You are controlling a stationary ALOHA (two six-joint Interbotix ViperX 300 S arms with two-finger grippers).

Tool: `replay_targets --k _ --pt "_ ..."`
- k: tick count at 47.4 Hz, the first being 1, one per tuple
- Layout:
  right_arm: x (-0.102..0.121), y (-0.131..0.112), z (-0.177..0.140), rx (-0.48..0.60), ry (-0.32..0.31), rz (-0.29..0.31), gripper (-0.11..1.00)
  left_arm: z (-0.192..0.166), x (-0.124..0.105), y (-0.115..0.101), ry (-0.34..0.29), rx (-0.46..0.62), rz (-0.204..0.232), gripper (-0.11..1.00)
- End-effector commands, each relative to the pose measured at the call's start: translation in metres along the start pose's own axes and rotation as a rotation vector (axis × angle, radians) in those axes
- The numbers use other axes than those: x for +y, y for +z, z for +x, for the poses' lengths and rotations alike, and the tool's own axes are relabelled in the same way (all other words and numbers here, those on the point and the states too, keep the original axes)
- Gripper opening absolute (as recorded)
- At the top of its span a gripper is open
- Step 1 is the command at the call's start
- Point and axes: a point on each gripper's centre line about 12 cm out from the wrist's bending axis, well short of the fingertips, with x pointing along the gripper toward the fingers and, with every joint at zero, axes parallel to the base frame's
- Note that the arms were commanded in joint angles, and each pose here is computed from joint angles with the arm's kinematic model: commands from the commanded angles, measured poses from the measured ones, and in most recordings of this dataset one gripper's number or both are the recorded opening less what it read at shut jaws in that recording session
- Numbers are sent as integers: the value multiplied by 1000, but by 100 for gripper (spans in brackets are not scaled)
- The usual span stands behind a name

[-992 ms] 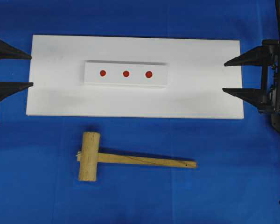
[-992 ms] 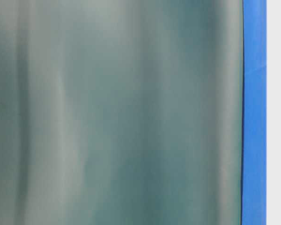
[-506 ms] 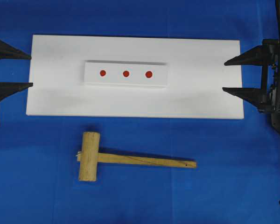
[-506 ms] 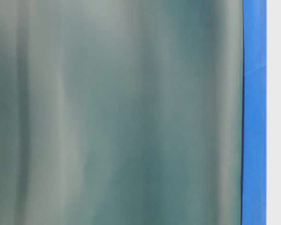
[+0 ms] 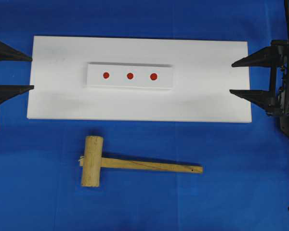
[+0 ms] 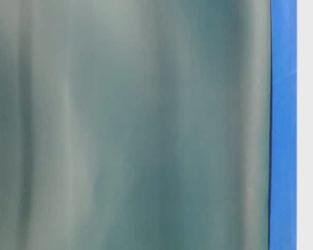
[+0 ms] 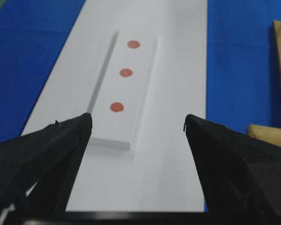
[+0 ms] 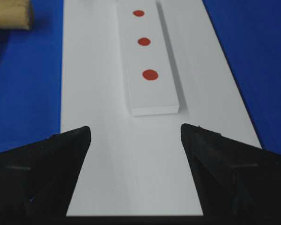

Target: Hit the mark with a hammer.

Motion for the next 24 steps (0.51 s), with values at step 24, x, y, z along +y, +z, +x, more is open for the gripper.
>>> replay_targets --k 24 --pt "-1 5 0 -12 -9 2 73 1 -1 3 -4 -6 4 77"
